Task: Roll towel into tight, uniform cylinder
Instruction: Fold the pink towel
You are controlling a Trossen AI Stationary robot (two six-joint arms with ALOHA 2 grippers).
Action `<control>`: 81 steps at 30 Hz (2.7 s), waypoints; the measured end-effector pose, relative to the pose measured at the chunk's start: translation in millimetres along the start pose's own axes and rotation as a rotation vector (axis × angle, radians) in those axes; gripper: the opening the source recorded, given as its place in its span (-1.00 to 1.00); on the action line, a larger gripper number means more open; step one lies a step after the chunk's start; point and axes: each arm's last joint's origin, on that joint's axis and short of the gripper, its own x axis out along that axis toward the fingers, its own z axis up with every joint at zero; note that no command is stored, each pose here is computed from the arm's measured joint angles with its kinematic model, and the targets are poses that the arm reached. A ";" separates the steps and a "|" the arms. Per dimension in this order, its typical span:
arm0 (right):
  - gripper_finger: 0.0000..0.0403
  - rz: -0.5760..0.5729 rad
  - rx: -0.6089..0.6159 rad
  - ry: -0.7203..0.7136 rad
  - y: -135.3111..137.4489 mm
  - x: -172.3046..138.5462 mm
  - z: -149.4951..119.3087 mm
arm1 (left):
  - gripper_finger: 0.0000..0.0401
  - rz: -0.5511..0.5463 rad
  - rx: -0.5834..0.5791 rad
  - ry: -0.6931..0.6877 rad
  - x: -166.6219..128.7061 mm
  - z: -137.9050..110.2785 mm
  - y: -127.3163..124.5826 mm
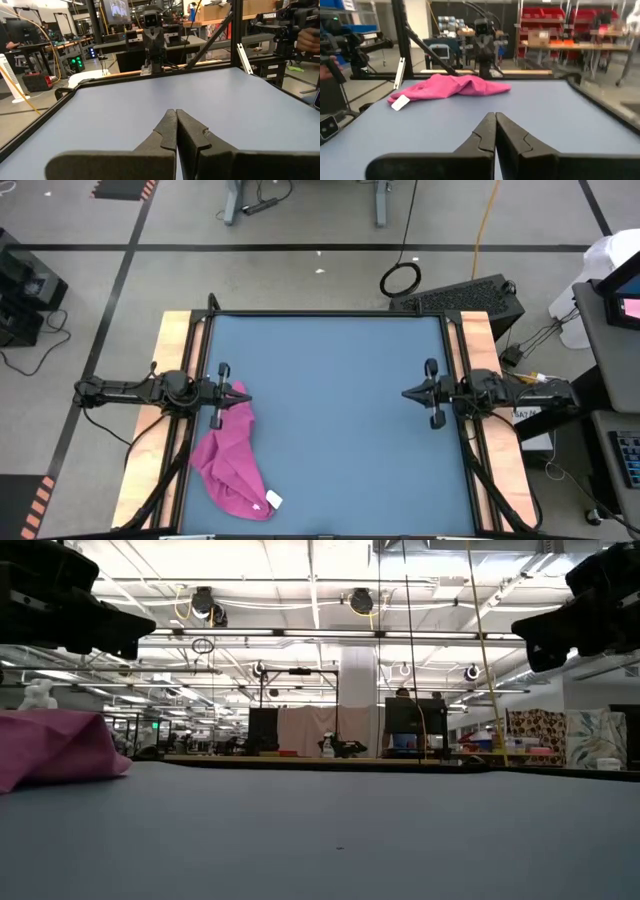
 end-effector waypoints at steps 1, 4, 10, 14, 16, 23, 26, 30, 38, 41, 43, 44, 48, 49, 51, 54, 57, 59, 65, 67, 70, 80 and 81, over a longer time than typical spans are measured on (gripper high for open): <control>-1.00 -0.009 0.019 0.006 0.0 -0.5 4.9 | -0.99 -0.001 0.000 0.000 0.0 0.0 0.0; -1.00 -0.011 0.066 0.015 1.0 -2.3 27.4 | -0.99 0.000 0.000 -0.001 0.0 0.1 0.0; -1.00 -0.015 0.111 0.055 3.7 -4.1 80.9 | -0.99 0.001 0.000 -0.001 0.0 0.2 0.0; -1.00 -0.019 0.109 0.097 5.5 -3.5 116.8 | -0.99 0.023 0.001 -0.001 0.0 0.4 0.7; -1.00 -0.019 0.109 0.099 6.4 -2.4 135.6 | -0.99 0.023 0.000 -0.001 0.0 0.4 0.7; -1.00 -0.017 0.095 0.079 9.1 6.0 186.7 | -0.99 0.023 0.000 -0.001 0.0 0.3 0.7; -1.00 -0.017 0.077 0.089 9.8 11.6 196.9 | -0.99 0.023 0.000 -0.001 0.0 0.4 0.7; -1.00 -0.020 0.059 0.132 10.0 23.8 195.9 | -0.99 0.023 0.000 -0.001 0.0 0.3 0.7; -1.00 -0.037 0.053 0.348 9.4 51.8 173.4 | -0.99 0.024 0.000 -0.003 0.0 0.6 0.7; -1.00 -0.043 0.051 0.423 9.2 63.2 164.6 | -0.99 0.027 -0.031 -0.035 -0.1 3.7 1.2; -1.00 -0.047 0.049 0.469 9.1 71.7 158.6 | -0.99 0.037 -0.105 -0.051 -0.1 5.3 1.7; -1.00 -0.048 0.049 0.490 9.0 76.2 155.7 | -0.99 0.054 -0.123 -0.067 0.0 7.0 2.4; -1.00 -0.054 0.046 0.566 8.8 95.0 143.1 | -0.99 0.121 -0.153 -0.077 -0.2 8.0 4.5; -1.00 -0.055 0.045 0.587 8.7 100.0 139.3 | -0.99 0.147 -0.169 -0.078 -0.4 8.1 5.3; -1.00 -0.057 0.037 0.630 8.5 110.4 131.1 | -0.99 0.190 -0.201 -0.059 -0.8 7.9 6.5; -1.00 -0.051 0.028 0.660 9.0 127.3 117.4 | -0.99 0.209 -0.229 -0.058 -2.5 19.5 8.6; -1.00 -0.031 0.000 0.668 11.4 143.5 95.1 | -0.99 0.238 -0.253 -0.030 -4.1 34.5 11.5; -1.00 -0.017 -0.008 0.666 13.8 152.7 77.9 | -0.99 0.265 -0.277 0.020 -4.6 45.3 13.7; -1.00 0.007 0.000 0.702 21.9 173.3 26.8 | -0.95 0.321 -0.366 0.240 2.6 75.5 19.2; -1.00 0.012 0.002 0.732 24.6 178.7 13.8 | -0.87 0.317 -0.392 0.311 8.6 83.7 20.2; -1.00 0.018 0.003 0.767 28.5 186.6 -2.0 | -0.72 0.281 -0.434 0.448 19.7 87.7 19.5; -1.00 0.051 -0.009 0.771 39.7 207.7 -39.1 | -0.28 0.398 -0.729 0.907 33.8 69.3 12.8; -1.00 0.053 -0.010 0.767 40.5 209.4 -41.9 | -0.28 0.431 -0.763 0.941 32.9 66.5 12.4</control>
